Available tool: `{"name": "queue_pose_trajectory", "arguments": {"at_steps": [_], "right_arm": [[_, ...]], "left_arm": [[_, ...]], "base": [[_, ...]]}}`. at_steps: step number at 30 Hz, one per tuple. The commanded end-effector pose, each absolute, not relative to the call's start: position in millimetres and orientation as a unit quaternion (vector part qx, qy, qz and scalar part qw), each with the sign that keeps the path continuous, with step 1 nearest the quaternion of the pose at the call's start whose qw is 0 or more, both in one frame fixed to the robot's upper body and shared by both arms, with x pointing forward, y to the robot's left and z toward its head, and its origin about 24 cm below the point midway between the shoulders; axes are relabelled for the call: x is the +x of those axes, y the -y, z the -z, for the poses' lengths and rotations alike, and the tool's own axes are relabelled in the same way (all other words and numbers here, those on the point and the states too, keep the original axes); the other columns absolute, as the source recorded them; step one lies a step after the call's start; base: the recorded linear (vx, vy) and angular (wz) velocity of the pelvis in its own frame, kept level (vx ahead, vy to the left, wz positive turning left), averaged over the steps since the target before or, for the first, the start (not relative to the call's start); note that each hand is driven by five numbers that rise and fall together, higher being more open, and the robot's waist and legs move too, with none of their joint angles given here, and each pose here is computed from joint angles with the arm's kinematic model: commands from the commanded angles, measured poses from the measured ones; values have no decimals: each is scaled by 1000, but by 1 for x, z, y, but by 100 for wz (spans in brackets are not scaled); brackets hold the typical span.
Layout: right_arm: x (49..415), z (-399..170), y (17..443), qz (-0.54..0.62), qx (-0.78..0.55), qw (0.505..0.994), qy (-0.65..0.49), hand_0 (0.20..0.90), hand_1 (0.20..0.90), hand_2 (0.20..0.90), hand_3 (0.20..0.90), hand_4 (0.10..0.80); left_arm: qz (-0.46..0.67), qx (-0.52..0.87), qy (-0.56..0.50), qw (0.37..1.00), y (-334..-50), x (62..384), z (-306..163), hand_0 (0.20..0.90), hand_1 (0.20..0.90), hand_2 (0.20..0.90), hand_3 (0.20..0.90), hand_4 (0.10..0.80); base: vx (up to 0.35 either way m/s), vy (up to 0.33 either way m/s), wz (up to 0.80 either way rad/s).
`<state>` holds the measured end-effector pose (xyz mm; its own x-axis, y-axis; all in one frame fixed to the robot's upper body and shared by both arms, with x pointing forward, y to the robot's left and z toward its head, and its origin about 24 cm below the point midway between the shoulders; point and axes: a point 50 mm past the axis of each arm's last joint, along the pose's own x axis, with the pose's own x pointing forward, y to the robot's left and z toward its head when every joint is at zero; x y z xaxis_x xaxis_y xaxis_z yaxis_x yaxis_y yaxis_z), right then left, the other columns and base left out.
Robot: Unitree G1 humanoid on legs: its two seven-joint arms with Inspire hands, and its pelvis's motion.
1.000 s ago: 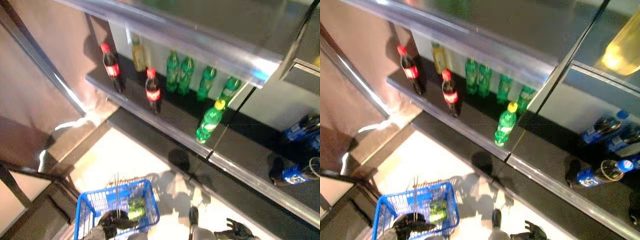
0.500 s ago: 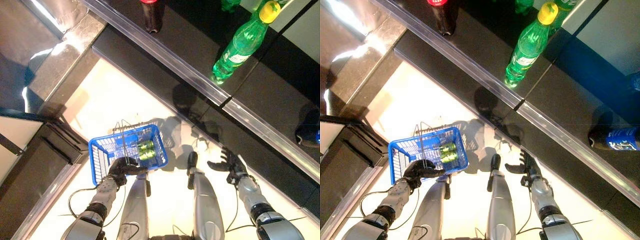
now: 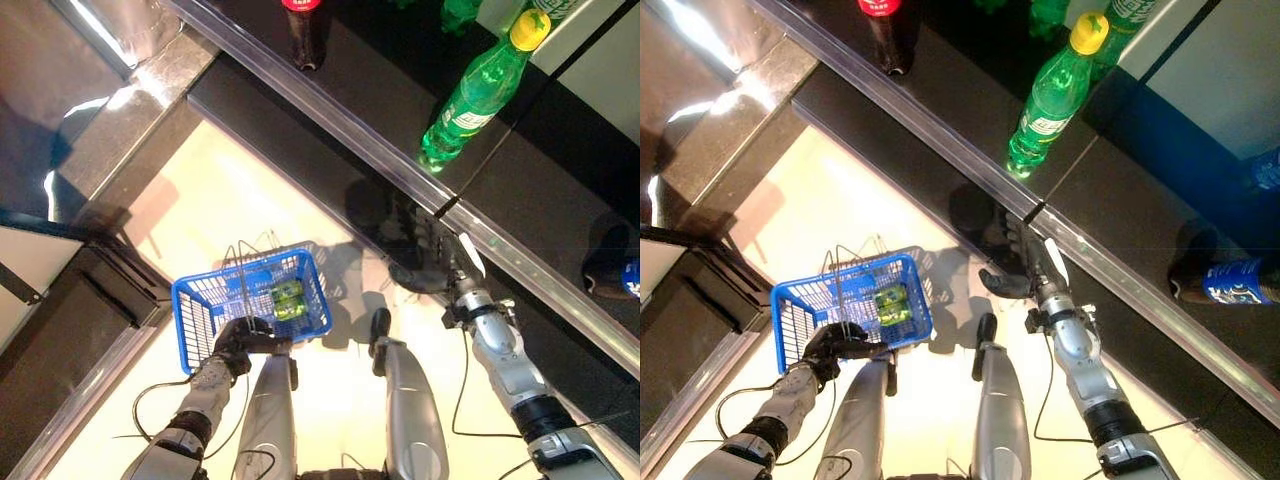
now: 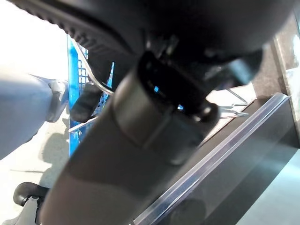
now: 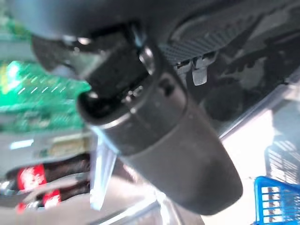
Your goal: Pick up the drink and place into the basket.
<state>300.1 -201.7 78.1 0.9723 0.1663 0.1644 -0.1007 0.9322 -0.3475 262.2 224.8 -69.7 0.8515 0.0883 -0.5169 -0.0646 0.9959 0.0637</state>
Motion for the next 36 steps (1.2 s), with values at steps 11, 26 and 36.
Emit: {"name": "queue_pose_trajectory", "arguments": {"at_steps": [11,26,36], "right_arm": [[282,-177,176,-123,-207,913,329,900,900,900,900,800],[271,-194,202,-9,-64,915,398,900,900,900,900,800],[267,-177,219,64,-12,919,388,900,900,900,900,800]], "left_arm": [[-67,44,-225,971,-253,246,64,300,300,300,200,100],[-72,34,-235,969,-249,237,72,300,300,300,200,100],[-72,29,-237,968,-246,234,75,300,300,300,200,100]], "base": [[6,0,0],[18,-3,1],[0,0,0]]}}
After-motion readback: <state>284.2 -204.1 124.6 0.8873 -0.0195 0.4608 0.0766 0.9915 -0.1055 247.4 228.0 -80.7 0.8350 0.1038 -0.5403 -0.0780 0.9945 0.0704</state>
